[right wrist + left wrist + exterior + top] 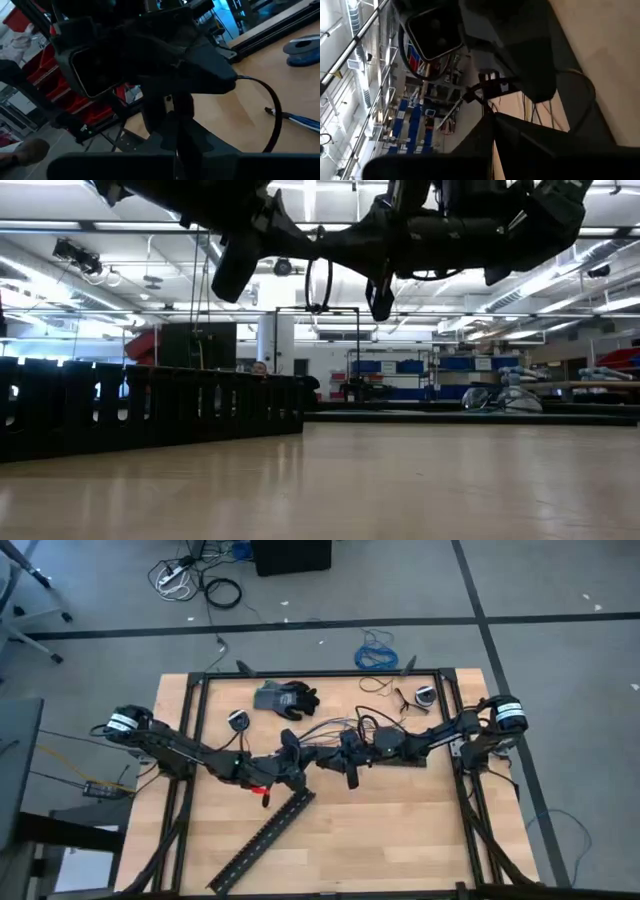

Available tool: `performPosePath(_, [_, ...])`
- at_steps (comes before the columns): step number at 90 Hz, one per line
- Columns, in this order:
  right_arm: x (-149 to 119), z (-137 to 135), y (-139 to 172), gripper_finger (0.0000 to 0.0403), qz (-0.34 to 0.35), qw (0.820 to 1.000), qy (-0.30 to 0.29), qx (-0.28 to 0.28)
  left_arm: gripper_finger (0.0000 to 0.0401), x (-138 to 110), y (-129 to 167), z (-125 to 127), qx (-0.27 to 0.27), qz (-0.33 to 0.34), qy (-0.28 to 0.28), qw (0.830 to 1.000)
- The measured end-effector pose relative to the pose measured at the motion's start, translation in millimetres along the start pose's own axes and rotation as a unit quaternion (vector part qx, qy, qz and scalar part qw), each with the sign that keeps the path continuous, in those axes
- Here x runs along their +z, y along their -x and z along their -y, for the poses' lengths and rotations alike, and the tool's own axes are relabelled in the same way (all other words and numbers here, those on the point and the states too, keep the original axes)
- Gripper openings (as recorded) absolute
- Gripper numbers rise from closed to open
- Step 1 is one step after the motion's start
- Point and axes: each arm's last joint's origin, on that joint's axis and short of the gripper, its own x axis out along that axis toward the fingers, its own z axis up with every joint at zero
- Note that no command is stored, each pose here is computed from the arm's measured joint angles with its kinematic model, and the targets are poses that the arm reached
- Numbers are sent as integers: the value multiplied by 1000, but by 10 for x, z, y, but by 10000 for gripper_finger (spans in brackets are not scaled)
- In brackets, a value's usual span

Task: Ziptie cables
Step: Wrap the cable wires with the black zip tie

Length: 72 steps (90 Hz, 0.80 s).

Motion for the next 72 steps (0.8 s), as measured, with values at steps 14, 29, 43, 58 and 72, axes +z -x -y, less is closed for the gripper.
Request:
performPosePath(14, [1, 1, 0, 0, 0, 1000, -2, 0, 0, 1, 0, -1, 0, 1, 1, 1000])
performPosePath(29, [13, 11, 2, 1, -3, 1000, 27, 9, 0, 1, -9, 15, -1, 0, 5, 1000])
performPosePath(43, [31, -10, 3, 8, 4, 998, 55, 26, 0, 8, -8, 8, 0, 5, 20, 1000])
performPosePath(58, [36, -8, 3, 30, 6, 997, 65, 27, 0, 30, -6, -17, 9, 16, 33, 999])
performPosePath(72, [38, 32, 6, 63, -5, 998, 57, 24, 0, 51, -3, -39, 15, 30, 50, 998])
